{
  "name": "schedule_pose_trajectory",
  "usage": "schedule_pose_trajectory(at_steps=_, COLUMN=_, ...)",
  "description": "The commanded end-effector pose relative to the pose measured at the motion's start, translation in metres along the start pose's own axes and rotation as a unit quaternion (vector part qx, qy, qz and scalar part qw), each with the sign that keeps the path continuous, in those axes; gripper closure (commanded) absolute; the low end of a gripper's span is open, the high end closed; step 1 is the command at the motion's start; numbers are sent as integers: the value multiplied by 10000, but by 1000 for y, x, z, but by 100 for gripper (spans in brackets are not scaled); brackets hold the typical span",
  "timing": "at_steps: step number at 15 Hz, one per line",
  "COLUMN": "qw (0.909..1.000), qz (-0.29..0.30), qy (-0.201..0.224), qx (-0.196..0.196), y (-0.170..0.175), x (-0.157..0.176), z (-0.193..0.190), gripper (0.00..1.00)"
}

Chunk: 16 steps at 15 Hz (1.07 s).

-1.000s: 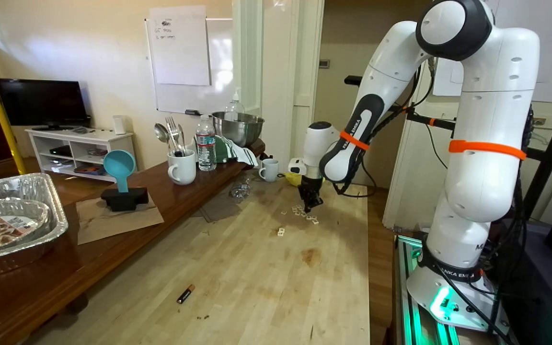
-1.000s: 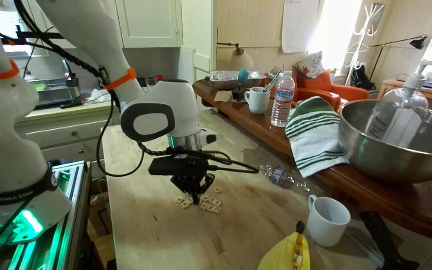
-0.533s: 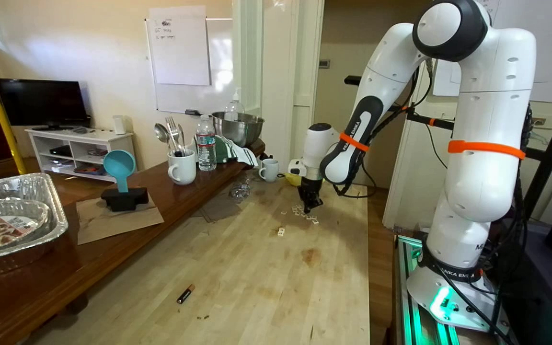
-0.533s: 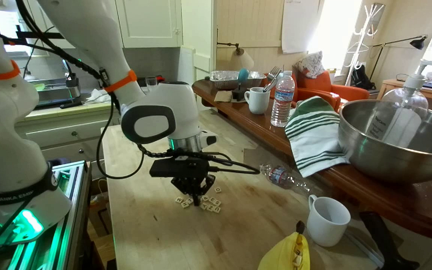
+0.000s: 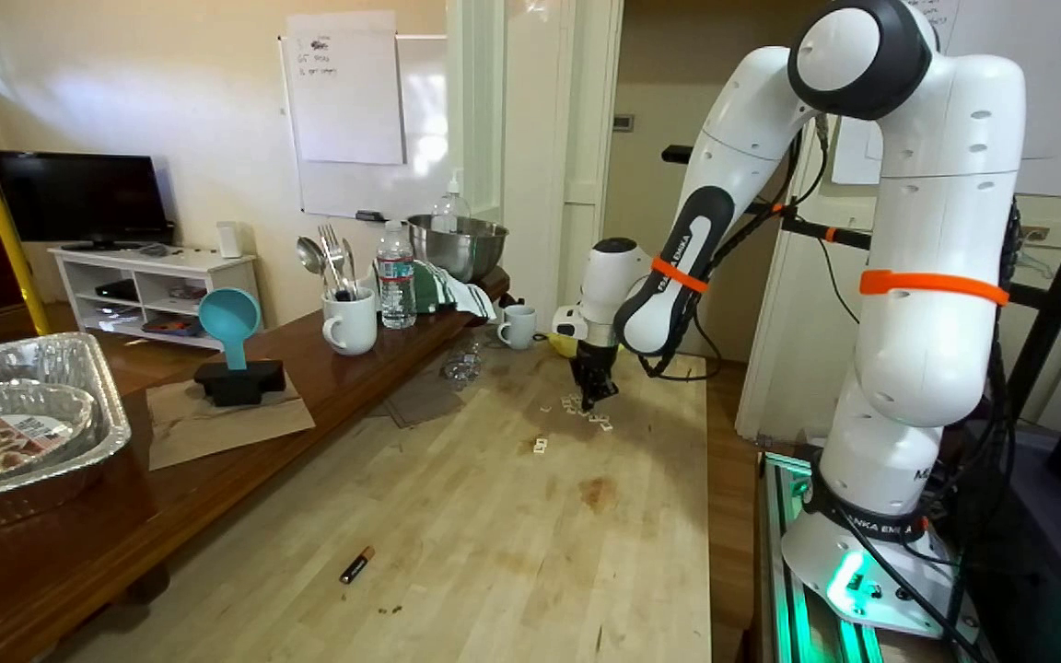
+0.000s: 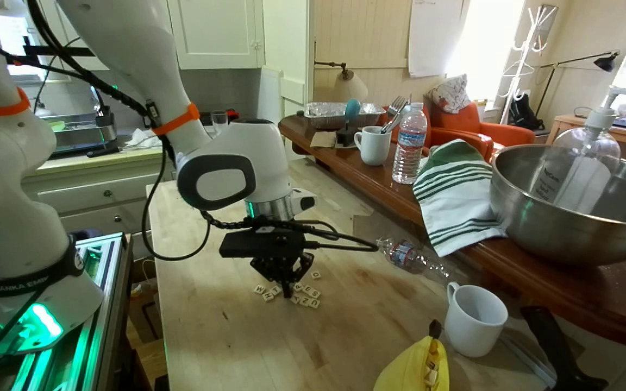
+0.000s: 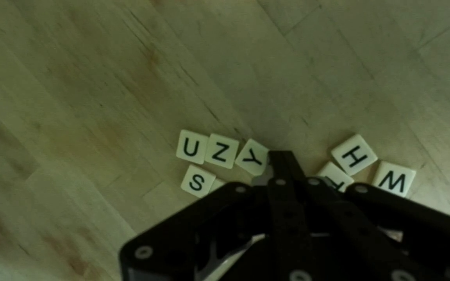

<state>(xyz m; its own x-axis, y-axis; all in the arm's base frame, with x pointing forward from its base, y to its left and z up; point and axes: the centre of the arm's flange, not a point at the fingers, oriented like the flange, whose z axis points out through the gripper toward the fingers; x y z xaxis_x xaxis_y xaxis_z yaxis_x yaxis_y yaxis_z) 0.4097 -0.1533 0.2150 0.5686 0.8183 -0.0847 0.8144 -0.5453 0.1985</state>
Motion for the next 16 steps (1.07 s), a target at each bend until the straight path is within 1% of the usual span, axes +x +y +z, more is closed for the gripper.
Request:
schedule_pose_trajectory(at_steps=1, qw=10000, qz=-42, qy=-38, qx=12, y=-2, x=4, z=12, gripper=100)
schedule_pose_trajectory(at_steps=2, qw=10000, qz=-40, qy=-14, qx=63, y=-3, x=6, z=12, gripper=100)
schedule_pose_trajectory(at_steps=3, qw=9998, qz=43, qy=-102, qx=164, y=-5, x=9, z=11, gripper=100)
schedule_pose_trajectory(at_steps=6, qw=9992, qz=253, qy=-212, qx=223, y=-11, x=19, z=9, gripper=100)
schedule_pose_trajectory(at_steps=10, qw=9936, qz=948, qy=-465, qx=392, y=-14, x=38, z=6, gripper=100)
schedule_pose_trajectory(at_steps=12, qw=9870, qz=1428, qy=-616, qx=417, y=-14, x=49, z=6, gripper=100)
schedule_pose_trajectory(at_steps=16, qw=9633, qz=2521, qy=-804, qx=443, y=-15, x=70, z=5, gripper=100)
